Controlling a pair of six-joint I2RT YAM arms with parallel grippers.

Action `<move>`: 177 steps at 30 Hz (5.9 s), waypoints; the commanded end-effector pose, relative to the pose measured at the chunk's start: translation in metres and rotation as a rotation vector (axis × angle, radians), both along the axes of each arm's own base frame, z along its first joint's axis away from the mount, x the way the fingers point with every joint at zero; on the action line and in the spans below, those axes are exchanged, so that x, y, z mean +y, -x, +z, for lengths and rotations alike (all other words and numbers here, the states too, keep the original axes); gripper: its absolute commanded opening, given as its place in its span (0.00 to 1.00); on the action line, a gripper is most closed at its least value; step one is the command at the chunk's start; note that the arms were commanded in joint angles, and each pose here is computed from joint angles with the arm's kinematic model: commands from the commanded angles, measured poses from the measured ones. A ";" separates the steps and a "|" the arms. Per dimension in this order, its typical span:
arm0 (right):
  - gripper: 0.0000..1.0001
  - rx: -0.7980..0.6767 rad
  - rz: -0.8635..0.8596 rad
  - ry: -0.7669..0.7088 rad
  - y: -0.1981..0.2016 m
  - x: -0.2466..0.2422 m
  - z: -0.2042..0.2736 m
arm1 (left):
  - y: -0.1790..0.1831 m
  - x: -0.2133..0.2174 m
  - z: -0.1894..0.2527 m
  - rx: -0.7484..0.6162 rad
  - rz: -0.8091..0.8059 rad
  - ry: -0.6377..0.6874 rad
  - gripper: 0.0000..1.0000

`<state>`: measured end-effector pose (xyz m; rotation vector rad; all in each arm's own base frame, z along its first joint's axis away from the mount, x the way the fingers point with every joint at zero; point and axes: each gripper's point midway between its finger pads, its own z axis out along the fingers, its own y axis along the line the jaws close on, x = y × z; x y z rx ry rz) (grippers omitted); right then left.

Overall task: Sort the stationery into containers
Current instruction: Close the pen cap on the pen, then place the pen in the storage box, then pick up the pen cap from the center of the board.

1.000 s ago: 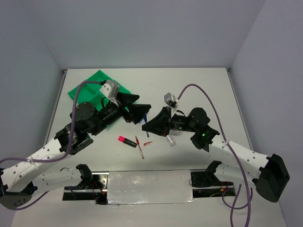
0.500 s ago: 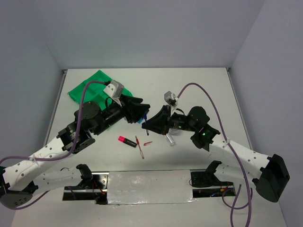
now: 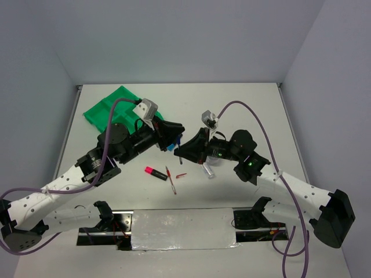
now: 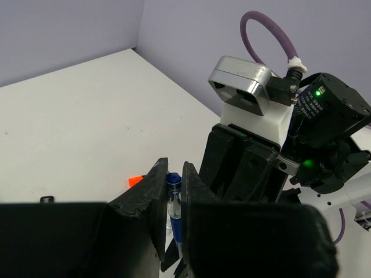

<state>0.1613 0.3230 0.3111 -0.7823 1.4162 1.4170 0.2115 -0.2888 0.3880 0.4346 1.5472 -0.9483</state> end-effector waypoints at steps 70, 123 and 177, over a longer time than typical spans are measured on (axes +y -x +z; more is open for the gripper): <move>0.00 -0.281 0.074 -0.291 0.008 -0.005 0.124 | 0.005 0.000 -0.077 0.219 0.013 -0.198 0.08; 0.00 -0.205 -0.377 0.423 -0.261 0.135 -0.065 | 0.020 0.264 -0.085 0.281 1.061 -0.254 0.99; 0.75 0.093 -0.398 0.377 -0.156 0.028 -0.039 | 0.008 0.265 -0.107 0.279 1.088 -0.303 0.99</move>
